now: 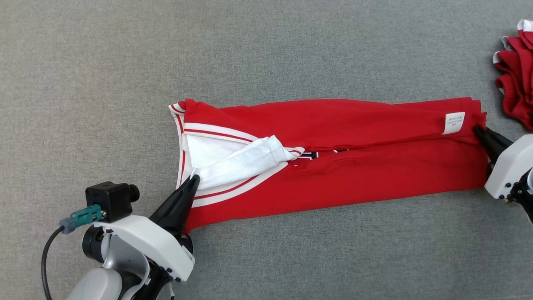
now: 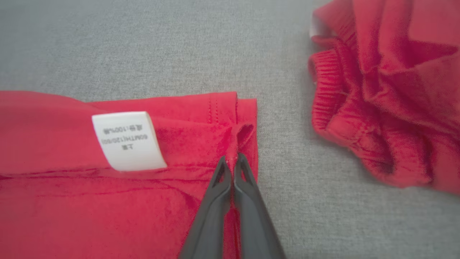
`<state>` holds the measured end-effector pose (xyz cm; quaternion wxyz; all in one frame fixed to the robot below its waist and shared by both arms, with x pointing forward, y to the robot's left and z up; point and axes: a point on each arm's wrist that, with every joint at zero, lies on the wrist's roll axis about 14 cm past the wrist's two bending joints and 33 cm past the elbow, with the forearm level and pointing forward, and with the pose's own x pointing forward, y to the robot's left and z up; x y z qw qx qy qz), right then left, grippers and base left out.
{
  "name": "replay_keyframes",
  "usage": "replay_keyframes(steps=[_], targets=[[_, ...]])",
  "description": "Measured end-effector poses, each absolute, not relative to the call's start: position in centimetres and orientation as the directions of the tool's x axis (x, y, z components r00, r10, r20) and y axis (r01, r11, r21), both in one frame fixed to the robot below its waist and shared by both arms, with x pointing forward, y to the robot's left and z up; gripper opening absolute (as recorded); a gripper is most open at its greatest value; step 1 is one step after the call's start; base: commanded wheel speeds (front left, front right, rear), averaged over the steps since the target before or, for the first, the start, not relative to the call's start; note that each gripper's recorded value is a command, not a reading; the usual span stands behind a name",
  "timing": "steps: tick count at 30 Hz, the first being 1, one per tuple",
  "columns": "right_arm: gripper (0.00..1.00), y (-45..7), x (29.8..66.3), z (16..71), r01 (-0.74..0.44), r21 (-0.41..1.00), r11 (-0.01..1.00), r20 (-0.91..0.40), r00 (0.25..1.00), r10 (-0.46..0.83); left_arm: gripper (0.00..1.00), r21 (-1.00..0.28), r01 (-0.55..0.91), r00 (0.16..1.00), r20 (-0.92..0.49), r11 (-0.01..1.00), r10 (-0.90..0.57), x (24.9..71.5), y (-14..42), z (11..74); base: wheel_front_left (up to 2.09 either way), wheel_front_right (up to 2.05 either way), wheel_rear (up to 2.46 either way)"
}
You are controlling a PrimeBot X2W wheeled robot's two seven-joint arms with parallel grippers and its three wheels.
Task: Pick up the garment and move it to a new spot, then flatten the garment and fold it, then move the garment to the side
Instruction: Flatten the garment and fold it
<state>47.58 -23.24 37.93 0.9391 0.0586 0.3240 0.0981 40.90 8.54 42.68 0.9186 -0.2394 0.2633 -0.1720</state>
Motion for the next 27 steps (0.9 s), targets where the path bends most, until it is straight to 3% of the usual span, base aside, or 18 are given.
replay_keyframes(steps=[1, 2, 3, 10, 18, 23, 27], targets=[[1.00, -23.4, 47.7, 38.1, -0.147, 0.163, 0.976, -0.588, 0.780, 0.216, 0.16, -0.530, 0.182, 0.804, -0.405, 0.828, -0.436, 40.9, 8.6, 42.4, 0.00, 0.00, 0.00], [1.00, -23.5, 47.9, 38.5, -0.144, 0.160, 0.977, -0.569, 0.795, 0.210, 0.40, -0.527, 0.177, 0.803, -0.411, 0.831, -0.432, 41.0, 8.6, 42.2, 0.00, 0.00, 0.00], [1.00, -23.5, 48.1, 38.9, -0.141, 0.158, 0.977, -0.552, 0.808, 0.206, 1.00, -0.519, 0.177, 0.811, -0.404, 0.836, -0.423, 41.2, 8.7, 42.2, 0.00, 0.00, 0.00], [1.00, -21.7, 49.1, 42.8, -0.196, 0.127, 0.972, -0.356, 0.906, 0.229, 1.00, -0.475, 0.119, 0.916, -0.287, 0.872, -0.281, 43.3, 11.1, 44.3, 0.00, 0.00, 0.00], [1.00, -17.1, 47.4, 45.3, -0.265, 0.126, 0.956, -0.161, 0.945, 0.284, 1.00, -0.349, 0.060, 0.983, -0.142, 0.935, -0.116, 43.6, 13.8, 46.1, 0.00, 0.00, 0.00], [1.00, -14.3, 44.9, 45.3, -0.296, 0.148, 0.944, -0.134, 0.939, 0.316, 1.00, -0.325, 0.077, 0.992, -0.073, 0.942, -0.106, 42.8, 13.2, 47.2, 0.00, 0.00, 0.00], [1.00, -13.1, 43.8, 47.8, -0.306, 0.153, 0.940, -0.041, 0.948, 0.315, 1.00, -0.290, 0.120, 0.990, -0.031, 0.949, -0.134, 42.0, 12.4, 48.1, 0.00, 0.00, 0.00]])
